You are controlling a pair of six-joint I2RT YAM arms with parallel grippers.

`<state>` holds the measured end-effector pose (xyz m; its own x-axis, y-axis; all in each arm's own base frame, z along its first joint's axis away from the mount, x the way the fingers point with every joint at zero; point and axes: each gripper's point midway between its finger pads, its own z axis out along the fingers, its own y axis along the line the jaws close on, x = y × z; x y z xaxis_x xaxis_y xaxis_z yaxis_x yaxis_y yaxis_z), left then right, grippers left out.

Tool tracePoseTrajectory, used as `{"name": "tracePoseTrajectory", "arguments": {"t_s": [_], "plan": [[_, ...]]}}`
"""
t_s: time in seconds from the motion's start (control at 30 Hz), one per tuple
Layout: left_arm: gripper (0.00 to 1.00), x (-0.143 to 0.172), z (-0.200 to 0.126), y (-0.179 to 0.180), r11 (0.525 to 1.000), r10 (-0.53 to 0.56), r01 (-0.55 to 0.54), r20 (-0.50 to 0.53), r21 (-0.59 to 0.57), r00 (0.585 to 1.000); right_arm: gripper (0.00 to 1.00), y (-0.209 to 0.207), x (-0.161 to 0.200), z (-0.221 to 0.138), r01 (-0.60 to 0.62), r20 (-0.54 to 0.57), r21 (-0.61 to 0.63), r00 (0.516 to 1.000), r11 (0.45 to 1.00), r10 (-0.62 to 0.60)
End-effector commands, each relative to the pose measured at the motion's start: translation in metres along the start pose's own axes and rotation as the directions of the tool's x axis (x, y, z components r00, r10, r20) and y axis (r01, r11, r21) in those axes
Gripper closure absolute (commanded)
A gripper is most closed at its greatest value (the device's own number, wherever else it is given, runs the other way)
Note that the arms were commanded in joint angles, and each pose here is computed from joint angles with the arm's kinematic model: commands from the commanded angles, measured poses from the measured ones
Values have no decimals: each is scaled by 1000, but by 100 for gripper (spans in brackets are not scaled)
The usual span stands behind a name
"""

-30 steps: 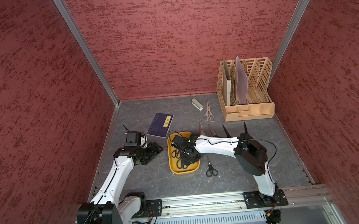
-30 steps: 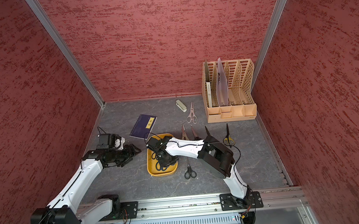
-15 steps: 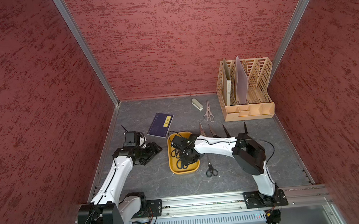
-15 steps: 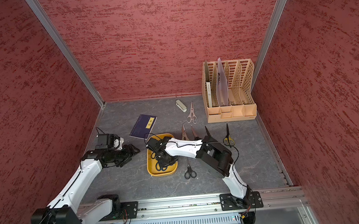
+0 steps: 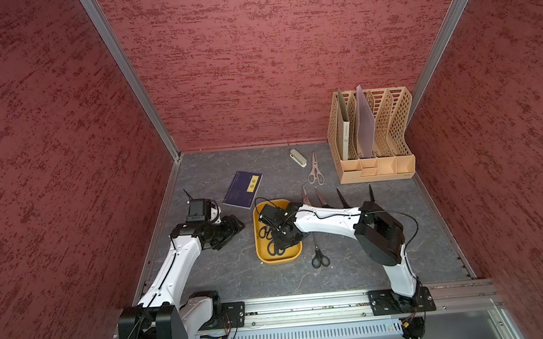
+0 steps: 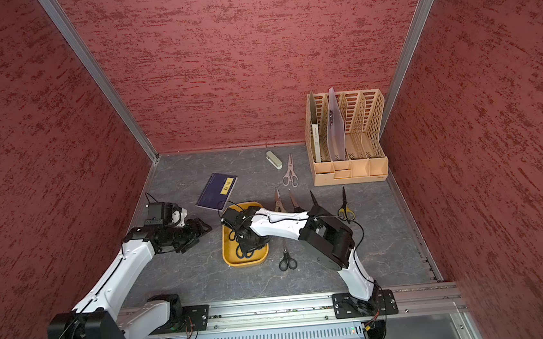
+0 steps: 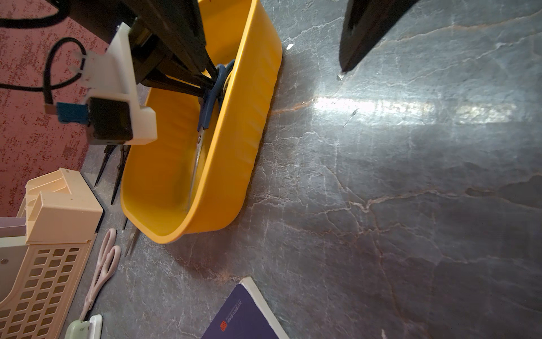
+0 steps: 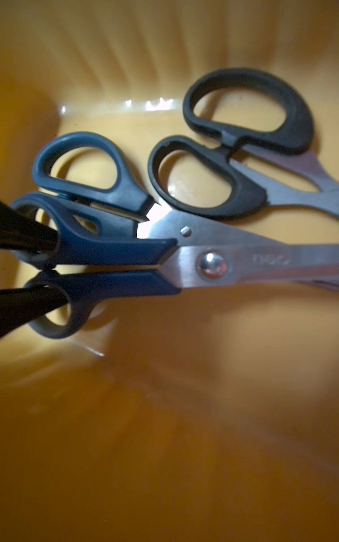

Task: Take the scissors out of the storage box
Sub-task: Pick up the scissors from the storage box, then place the scissors at the center of the board.

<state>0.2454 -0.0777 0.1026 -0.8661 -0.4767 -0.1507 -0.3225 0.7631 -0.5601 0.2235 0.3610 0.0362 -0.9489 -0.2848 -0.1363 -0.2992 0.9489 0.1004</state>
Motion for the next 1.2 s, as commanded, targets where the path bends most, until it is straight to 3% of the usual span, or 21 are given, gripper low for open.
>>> {"name": "tracePoseTrajectory", "arguments": {"t_s": [0.0,0.33,0.63,0.93,1.17], "plan": [[25,-8,-7,-8,1000,20,-21,23,23,1000,95,1,-17,-39,4,87,-10,996,1000,-3],[25,-6,-12,-11,999,21,-22,29,33,999,95,-7,-13,-91,3,146,-44,989,999,3],[25,4,-11,-22,997,51,-51,-4,54,999,95,-86,40,-108,5,58,103,998,995,-12],[25,14,-9,-35,996,81,-80,-20,49,996,95,-157,94,-92,-43,-59,195,997,980,56],[25,20,-12,-38,996,86,-85,-16,40,996,96,-162,109,-57,-124,-77,157,987,980,138]]}}
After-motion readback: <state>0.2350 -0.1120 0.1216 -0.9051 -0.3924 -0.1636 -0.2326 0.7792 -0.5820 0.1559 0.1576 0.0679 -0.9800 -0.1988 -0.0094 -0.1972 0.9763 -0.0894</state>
